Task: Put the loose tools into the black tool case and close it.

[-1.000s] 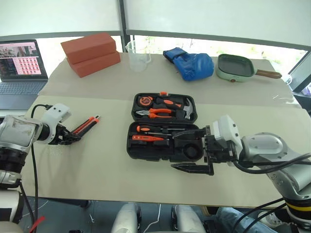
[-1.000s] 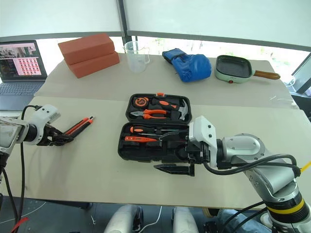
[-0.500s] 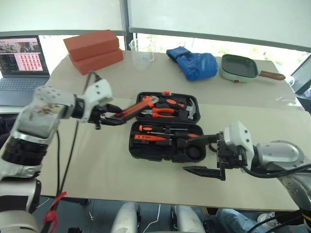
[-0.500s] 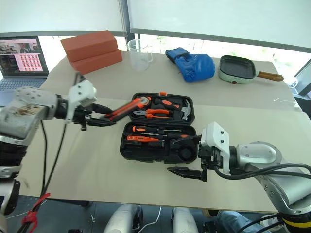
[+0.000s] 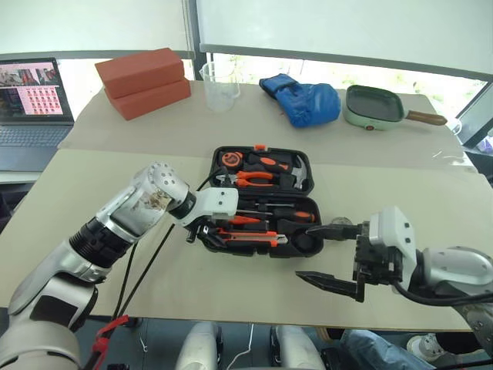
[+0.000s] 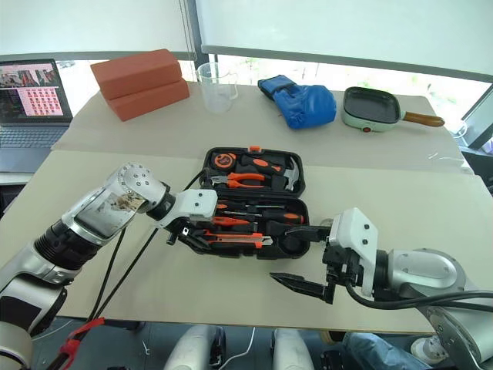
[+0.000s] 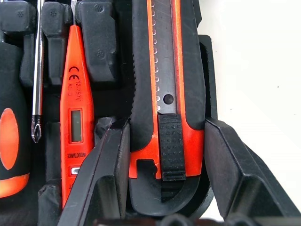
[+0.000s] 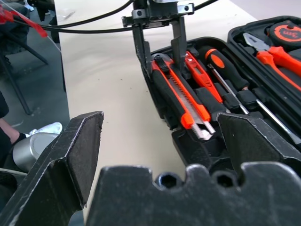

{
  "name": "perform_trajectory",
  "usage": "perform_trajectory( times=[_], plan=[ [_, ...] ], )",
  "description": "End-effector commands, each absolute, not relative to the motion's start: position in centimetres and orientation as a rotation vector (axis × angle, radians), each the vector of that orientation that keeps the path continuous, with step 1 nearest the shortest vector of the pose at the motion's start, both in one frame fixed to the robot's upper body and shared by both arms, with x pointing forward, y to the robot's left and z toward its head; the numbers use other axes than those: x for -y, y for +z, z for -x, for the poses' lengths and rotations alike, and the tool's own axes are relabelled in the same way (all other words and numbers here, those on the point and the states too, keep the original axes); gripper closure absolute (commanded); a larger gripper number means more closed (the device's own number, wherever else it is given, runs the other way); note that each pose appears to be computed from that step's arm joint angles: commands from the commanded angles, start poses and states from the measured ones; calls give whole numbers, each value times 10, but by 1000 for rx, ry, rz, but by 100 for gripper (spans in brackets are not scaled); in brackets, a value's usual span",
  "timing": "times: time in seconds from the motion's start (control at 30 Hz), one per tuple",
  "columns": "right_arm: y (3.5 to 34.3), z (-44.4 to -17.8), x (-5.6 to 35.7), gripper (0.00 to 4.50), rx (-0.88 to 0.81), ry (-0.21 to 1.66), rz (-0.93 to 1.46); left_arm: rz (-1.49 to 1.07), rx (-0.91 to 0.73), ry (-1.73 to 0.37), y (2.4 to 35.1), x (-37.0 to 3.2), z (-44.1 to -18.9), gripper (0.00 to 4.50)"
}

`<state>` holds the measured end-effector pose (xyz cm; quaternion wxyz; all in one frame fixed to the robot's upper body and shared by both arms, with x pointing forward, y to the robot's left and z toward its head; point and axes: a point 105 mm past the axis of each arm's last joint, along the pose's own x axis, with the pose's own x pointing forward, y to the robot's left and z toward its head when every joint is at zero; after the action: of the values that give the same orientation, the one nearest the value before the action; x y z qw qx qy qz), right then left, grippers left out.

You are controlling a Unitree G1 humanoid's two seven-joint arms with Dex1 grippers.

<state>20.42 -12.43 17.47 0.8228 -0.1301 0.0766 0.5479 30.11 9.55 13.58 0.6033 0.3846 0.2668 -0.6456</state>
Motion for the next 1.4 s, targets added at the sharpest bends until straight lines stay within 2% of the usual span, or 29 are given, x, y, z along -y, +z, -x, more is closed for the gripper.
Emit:
perform_trajectory(
  times=[0.03, 0.13, 0.2, 0.23, 0.33, 0.47, 0.6, 0.63, 0.67, 0.8, 0.97, 1.0, 1.17, 1.4],
  plan=[
    [184, -202, 123, 0, -114, 1147, 296, -939, -659, -1470, 129, -99, -305, 269],
    [185, -203, 123, 0, -108, 1143, 297, -903, -672, -1489, 130, -99, -302, 269],
    [185, -205, 123, 0, -105, 1142, 296, -863, -658, -1494, 137, -96, -301, 168],
    [185, -205, 123, 0, -104, 1142, 296, -837, -652, -1495, 143, -95, -301, 146],
    [185, -206, 123, 0, -104, 1147, 297, -768, -634, -1506, 159, -93, -298, 40],
    [184, -207, 123, 0, -107, 1157, 297, -695, -575, -1519, 185, -92, -296, 40],
    [183, -208, 122, 0, -110, 1163, 299, -686, -524, -1530, 187, -84, -298, 40],
    [183, -209, 122, 0, -110, 1164, 300, -678, -522, -1526, 184, -80, -299, 94],
    [183, -209, 122, 0, -109, 1165, 302, -678, -520, -1524, 180, -76, -301, 112],
    [184, -209, 122, 0, -108, 1169, 305, -741, -513, -1511, 159, -67, -309, 261],
    [184, -208, 123, 0, -111, 1165, 309, -754, -531, -1564, 149, -63, -304, 435],
    [184, -208, 123, 0, -111, 1162, 308, -767, -533, -1565, 148, -64, -303, 448],
    [185, -207, 123, 0, -107, 1153, 303, -846, -562, -1542, 135, -69, -306, 448],
    [185, -207, 123, 0, -107, 1144, 299, -933, -597, -1590, 115, -76, -297, 448]
  ],
)
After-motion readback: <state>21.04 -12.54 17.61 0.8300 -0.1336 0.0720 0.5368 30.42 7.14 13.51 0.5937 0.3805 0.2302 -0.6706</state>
